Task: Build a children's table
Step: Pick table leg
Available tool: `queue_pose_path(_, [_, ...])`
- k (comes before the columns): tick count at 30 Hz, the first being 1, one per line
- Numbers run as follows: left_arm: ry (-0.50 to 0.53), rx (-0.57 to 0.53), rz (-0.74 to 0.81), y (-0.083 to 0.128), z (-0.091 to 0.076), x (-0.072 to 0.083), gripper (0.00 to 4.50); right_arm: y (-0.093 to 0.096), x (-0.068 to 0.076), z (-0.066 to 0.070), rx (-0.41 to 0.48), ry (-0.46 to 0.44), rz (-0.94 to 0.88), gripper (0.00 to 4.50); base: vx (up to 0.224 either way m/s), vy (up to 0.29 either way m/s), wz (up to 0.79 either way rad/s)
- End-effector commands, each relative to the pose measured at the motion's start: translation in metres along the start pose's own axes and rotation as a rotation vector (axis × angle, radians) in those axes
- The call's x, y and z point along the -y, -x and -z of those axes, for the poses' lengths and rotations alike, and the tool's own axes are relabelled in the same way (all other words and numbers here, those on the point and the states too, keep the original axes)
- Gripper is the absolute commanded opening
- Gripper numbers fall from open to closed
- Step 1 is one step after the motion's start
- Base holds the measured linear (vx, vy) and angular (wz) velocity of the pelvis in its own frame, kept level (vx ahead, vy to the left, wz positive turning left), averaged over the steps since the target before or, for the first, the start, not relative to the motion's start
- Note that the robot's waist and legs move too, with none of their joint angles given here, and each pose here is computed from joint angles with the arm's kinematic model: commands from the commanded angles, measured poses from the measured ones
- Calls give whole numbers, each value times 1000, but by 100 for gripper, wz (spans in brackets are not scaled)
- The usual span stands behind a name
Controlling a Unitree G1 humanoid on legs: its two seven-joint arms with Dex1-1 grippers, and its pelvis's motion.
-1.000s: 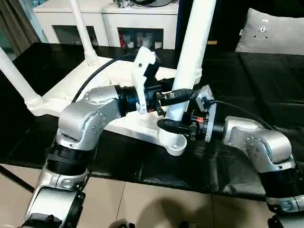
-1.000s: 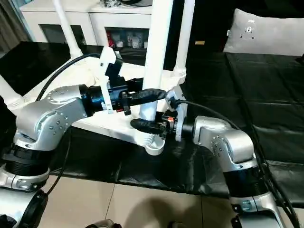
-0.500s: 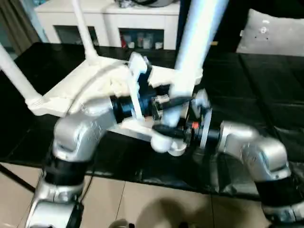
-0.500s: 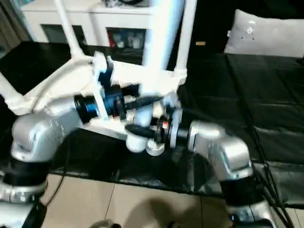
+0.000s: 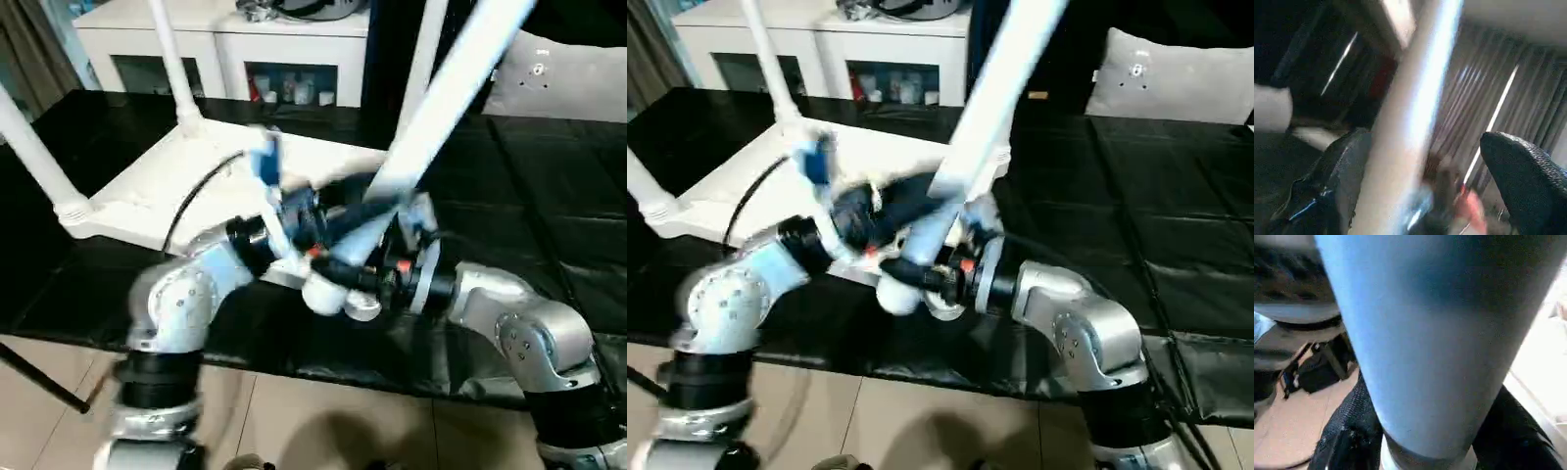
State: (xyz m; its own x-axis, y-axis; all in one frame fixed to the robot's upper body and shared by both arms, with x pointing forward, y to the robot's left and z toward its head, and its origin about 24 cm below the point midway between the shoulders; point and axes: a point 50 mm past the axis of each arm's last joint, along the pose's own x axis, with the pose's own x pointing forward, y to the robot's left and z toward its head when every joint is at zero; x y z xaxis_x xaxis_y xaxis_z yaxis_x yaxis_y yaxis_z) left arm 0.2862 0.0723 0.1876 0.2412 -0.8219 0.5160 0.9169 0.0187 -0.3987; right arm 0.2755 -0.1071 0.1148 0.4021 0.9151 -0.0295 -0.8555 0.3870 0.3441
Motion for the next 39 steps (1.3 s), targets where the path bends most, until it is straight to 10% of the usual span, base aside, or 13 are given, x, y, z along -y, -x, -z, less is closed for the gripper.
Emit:
queue_pose_path(1, [-22, 89, -27, 5, -18, -4, 410, 7, 8, -4, 35, -11, 72, 194, 0, 0, 0])
queue_pose_path(10, [-416, -534, -172, 48, -3, -40, 410, 31, 37, -8, 4, 94, 391, 192, 0, 0, 0])
queue_pose_path(22, [-621, -1112, 0, 83, 24, -75, 326, 41, 42, -2, 1, 100, 476, 192, 0, 0, 0])
queue_pose_path(39, [-701, -1275, 83, 83, 28, -102, 193, 49, 28, 10, -39, 127, 411, 191, 0, 0, 0])
